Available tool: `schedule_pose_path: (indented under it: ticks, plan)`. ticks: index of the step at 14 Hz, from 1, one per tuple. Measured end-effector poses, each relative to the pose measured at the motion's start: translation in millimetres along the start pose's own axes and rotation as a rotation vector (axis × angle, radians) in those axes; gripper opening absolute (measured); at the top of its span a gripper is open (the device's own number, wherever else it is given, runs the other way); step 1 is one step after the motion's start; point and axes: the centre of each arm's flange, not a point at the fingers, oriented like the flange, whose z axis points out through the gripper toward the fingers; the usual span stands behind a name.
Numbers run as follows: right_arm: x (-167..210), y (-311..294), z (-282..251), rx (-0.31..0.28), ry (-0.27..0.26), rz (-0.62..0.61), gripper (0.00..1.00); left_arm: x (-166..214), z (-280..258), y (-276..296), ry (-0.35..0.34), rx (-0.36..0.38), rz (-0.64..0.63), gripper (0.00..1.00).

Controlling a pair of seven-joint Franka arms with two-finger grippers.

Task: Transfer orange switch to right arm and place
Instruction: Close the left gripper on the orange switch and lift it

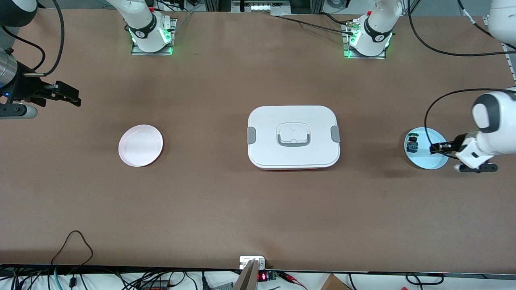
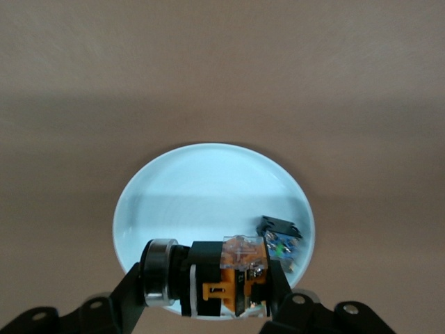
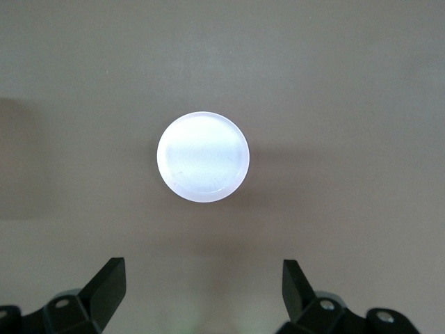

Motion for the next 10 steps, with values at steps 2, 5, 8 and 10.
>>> schedule_pose_path:
  ticks: [2,5,8,10]
  plan:
    - [0.1,0.0,-0.1,0.000,0.001,0.000,1.00,7.9,-31.6,16.1,0.002,-0.005,0.028,0.72]
    - [0.2,-1.1,-0.1,-0.002,0.001,-0.002,1.00,12.6,-71.3,60.5,-0.045,-0.047,0.095,0.72]
    - [0.6,-3.5,-0.9,-0.005,0.006,-0.007,1.00,15.4,-109.3,102.6,-0.027,-0.194,0.128,0.72]
    - [0.7,-3.7,-5.0,-0.005,0.016,-0.007,1.00,15.9,-125.0,144.5,-0.009,-0.297,0.177,0.72]
